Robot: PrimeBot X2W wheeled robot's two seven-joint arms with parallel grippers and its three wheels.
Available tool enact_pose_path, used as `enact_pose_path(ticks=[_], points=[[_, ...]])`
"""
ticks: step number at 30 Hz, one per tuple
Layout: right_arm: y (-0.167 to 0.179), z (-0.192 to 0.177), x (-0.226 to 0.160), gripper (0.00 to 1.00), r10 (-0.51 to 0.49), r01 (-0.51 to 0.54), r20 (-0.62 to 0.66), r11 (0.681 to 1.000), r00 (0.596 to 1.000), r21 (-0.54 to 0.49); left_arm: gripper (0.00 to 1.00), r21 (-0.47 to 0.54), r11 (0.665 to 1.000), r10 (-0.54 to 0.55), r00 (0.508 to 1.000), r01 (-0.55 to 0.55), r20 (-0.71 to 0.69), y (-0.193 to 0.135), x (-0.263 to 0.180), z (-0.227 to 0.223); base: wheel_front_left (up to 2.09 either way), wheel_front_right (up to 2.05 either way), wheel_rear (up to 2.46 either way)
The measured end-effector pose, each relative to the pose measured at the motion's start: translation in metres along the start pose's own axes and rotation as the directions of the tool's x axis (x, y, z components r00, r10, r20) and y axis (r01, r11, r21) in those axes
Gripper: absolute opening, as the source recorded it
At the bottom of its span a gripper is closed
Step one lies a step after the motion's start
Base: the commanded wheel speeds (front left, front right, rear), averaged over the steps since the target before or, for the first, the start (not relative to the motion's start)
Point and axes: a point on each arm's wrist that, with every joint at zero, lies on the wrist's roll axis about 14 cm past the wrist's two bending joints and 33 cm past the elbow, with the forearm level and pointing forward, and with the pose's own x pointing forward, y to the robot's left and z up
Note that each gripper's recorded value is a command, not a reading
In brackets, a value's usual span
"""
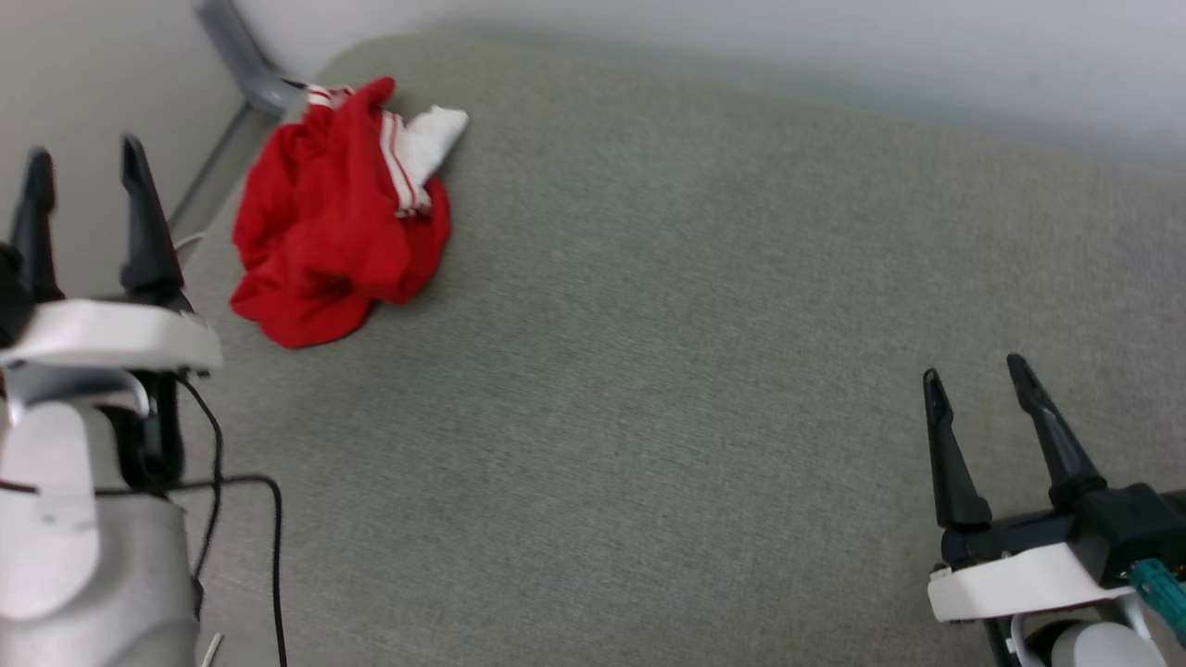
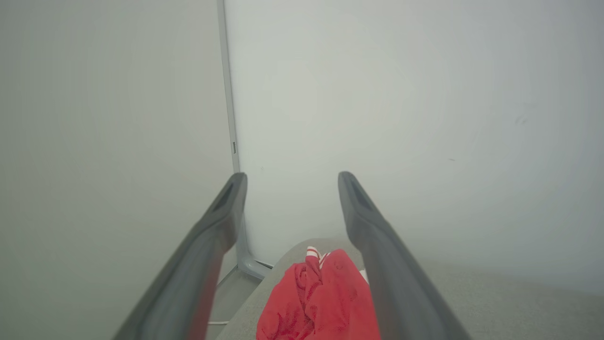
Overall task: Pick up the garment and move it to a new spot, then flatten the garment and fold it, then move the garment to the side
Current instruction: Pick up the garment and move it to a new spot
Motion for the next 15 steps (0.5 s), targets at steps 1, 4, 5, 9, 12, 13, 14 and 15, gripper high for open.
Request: enact_pose_path(ticks=[1, 4, 5, 9, 12, 13, 14, 15], points=[[-0.005, -0.002, 0.001, 1.00, -0.011, 0.011, 0.000, 1.000, 1.000, -0.003, 1.00, 0.000, 1.000, -0.016, 1.000, 0.016, 0.007, -0.005, 0.011, 0.001, 0.00, 0.00, 0.00], [-0.017, -0.009, 0.003, 1.00, -0.040, 0.040, -0.009, 0.999, 0.999, -0.011, 1.00, 0.007, 0.999, -0.052, 0.999, 0.051, 0.002, -0.016, 0.038, -0.004, 0.00, 0.00, 0.00], [-0.021, -0.011, 0.003, 1.00, -0.049, 0.049, -0.012, 0.999, 0.999, -0.015, 1.00, 0.009, 0.998, -0.062, 0.998, 0.062, -0.006, -0.019, 0.046, -0.008, 0.00, 0.00, 0.00], [-0.036, -0.016, 0.003, 1.00, -0.086, 0.086, -0.016, 0.996, 0.996, -0.027, 1.00, 0.023, 0.991, -0.128, 0.989, 0.130, -0.075, -0.037, 0.074, -0.031, 0.00, 0.00, 0.00], [-0.047, -0.019, 0.001, 1.00, -0.114, 0.113, -0.021, 0.993, 0.993, -0.033, 1.00, 0.007, 0.983, -0.178, 0.970, 0.182, -0.163, -0.054, 0.091, -0.049, 0.00, 0.00, 0.00], [-0.050, -0.021, 0.001, 1.00, -0.121, 0.121, -0.024, 0.992, 0.992, -0.037, 1.00, 0.000, 0.982, -0.187, 0.962, 0.191, -0.200, -0.056, 0.096, -0.056, 0.00, 0.00, 0.00], [-0.053, -0.022, 0.000, 1.00, -0.128, 0.127, -0.024, 0.991, 0.991, -0.038, 1.00, -0.011, 0.981, -0.191, 0.951, 0.194, -0.241, -0.057, 0.100, -0.063, 0.00, 0.00, 0.00], [-0.055, -0.022, 0.001, 1.00, -0.134, 0.133, -0.021, 0.990, 0.991, -0.041, 1.00, -0.015, 0.979, -0.199, 0.935, 0.204, -0.292, -0.060, 0.102, -0.072, 0.00, 0.00, 0.00]])
